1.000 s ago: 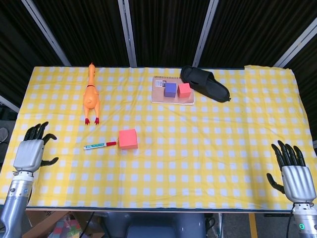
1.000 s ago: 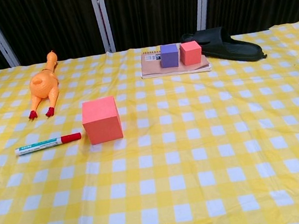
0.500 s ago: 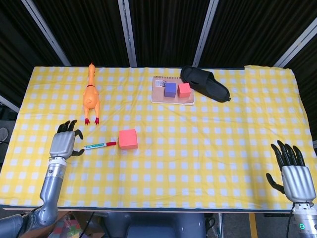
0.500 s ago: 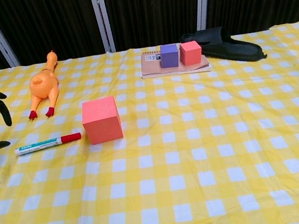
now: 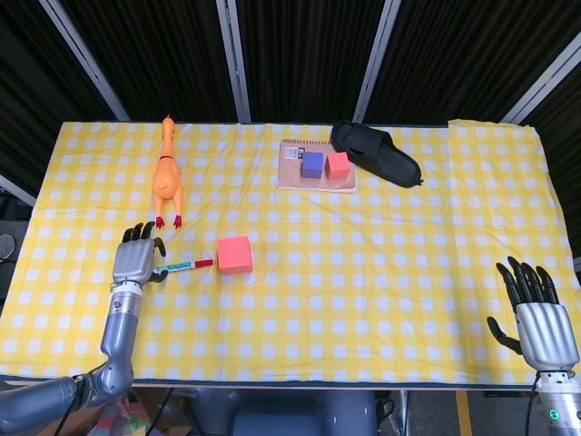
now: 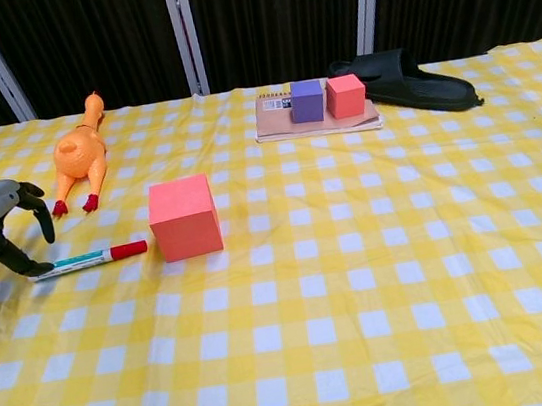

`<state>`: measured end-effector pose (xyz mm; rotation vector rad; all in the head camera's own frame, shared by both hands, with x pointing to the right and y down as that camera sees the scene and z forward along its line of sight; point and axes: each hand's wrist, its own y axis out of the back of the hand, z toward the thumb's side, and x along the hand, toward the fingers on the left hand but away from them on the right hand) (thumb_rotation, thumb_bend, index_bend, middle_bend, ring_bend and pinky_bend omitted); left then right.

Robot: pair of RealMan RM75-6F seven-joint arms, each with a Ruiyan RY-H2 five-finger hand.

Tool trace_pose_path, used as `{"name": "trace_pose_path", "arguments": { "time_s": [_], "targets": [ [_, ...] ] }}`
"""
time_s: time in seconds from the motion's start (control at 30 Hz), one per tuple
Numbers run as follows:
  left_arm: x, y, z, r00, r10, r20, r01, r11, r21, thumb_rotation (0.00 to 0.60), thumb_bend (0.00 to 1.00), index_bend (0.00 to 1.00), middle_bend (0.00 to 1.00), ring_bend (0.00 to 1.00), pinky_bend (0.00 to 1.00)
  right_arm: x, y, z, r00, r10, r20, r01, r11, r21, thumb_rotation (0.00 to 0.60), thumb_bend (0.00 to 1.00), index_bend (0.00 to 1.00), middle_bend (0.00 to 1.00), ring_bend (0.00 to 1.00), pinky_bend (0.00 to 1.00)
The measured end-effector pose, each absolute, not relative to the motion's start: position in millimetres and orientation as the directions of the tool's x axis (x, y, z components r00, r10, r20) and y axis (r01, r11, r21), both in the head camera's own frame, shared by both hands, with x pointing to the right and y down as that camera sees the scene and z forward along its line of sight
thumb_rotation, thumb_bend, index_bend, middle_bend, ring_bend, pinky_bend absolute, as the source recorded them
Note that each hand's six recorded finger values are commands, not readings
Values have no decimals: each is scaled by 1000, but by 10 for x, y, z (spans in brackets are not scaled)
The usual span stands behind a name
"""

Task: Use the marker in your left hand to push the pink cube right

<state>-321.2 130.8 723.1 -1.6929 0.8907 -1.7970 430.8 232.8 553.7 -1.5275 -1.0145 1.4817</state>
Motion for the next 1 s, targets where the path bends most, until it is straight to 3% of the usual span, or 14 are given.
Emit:
{"name": "trace_pose_path", "arguments": {
  "time_s": [0.4,0.83,1.0],
  "targets": [
    [-3151,1320,7349,-106,-730,675,-71,-672,-737,600,313,479,49,0,76,4307,2333,5539,10,919,-394,39,-395,-918,600,378,0,0,0,0],
    [-3145,1367,7447,-124,-703,700,-78,-697,-713,600,506,506,56,0,76,4303,2331,5530,13,920,-392,48,-393,-918,600,378,0,0,0,0],
    [-3125,1342,7405,-113,-717,688,-92,-681,-726,600,523,517,63,0,76,4303,2332,5528,14,920,-392,50,-392,-919,600,378,0,0,0,0]
  ]
}}
